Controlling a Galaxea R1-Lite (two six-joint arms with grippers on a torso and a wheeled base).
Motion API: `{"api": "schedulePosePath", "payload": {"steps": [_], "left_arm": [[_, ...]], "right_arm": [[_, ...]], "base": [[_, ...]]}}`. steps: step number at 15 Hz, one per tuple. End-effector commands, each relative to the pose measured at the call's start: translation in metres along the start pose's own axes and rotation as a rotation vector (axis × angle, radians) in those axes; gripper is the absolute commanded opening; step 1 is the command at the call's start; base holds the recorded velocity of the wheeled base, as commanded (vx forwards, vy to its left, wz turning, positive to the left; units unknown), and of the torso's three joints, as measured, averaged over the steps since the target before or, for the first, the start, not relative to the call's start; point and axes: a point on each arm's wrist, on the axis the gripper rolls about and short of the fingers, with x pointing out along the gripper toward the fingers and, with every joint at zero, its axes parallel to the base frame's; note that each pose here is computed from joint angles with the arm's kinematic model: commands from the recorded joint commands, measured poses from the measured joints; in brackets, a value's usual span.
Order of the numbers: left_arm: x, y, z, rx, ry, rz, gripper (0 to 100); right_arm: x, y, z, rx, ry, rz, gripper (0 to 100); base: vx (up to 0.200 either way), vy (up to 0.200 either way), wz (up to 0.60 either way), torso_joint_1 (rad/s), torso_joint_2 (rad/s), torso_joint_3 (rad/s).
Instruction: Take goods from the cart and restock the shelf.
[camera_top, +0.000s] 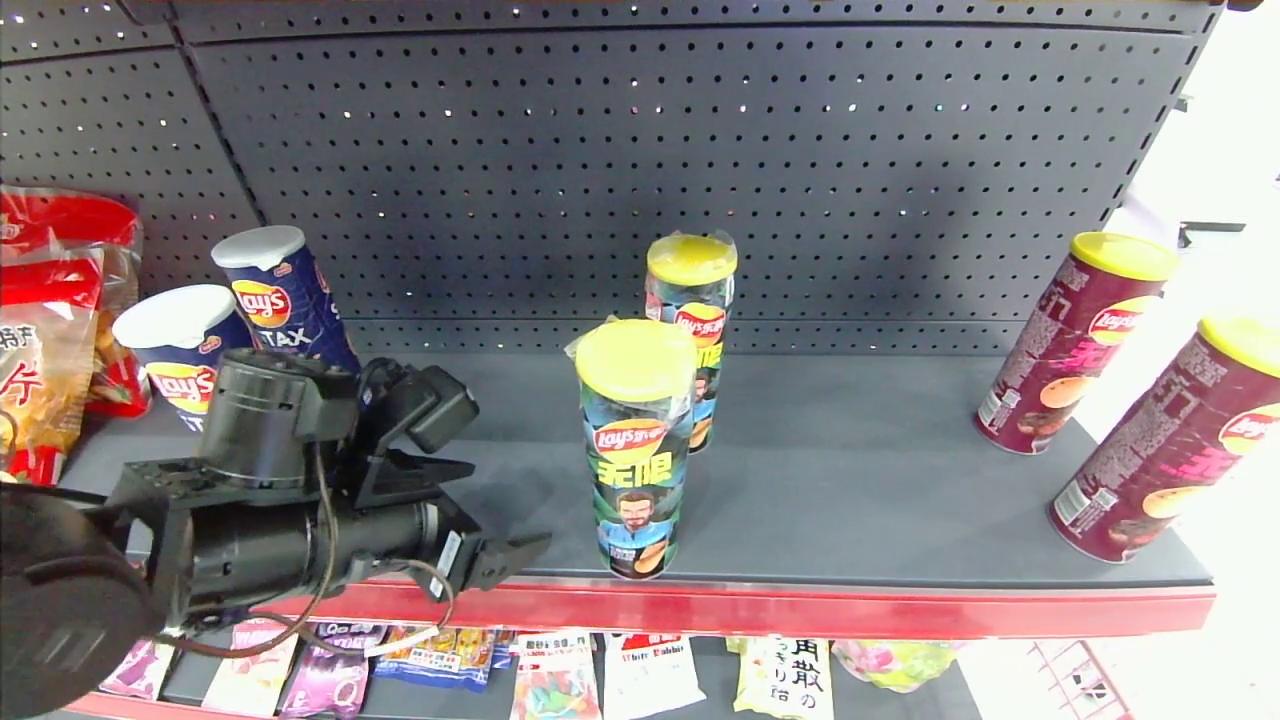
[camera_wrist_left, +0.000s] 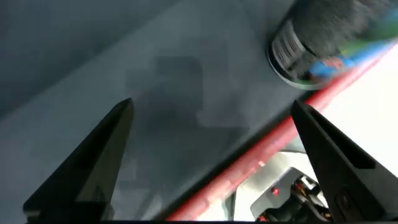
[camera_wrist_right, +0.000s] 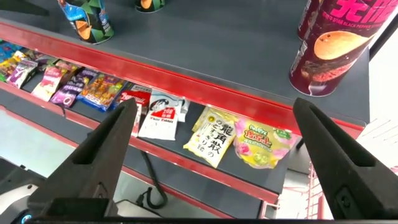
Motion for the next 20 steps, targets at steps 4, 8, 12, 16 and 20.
{"api": "schedulePosePath", "payload": {"steps": [4, 8, 12, 16, 20], "left_arm": [[0.029, 0.0, -0.001, -0.001, 0.052, -0.025, 100], [0.043, 0.001, 0.004, 0.008, 0.022, -0.025, 100], [0.052, -0.003, 0.011, 0.019, 0.012, -0.043, 100], [0.061, -0.006, 0.018, 0.023, 0.003, -0.055, 100], [0.066, -0.006, 0.02, 0.025, -0.001, -0.058, 100]], "right_arm": [[0.001, 0.0, 0.001, 0.002, 0.008, 0.001, 100], [0.002, 0.0, 0.001, 0.003, 0.011, 0.001, 100], [0.002, 0.0, 0.0, 0.003, 0.012, 0.001, 100], [0.002, 0.0, 0.0, 0.003, 0.014, 0.001, 100], [0.002, 0.0, -0.001, 0.005, 0.018, 0.001, 100]], "base": [[0.0, 0.0, 0.0, 0.0, 0.0, 0.0], [0.0, 0.0, 0.0, 0.0, 0.0, 0.0], [0.0, 0.0, 0.0, 0.0, 0.0, 0.0], [0.0, 0.0, 0.0, 0.0, 0.0, 0.0], [0.0, 0.0, 0.0, 0.0, 0.0, 0.0]]}}
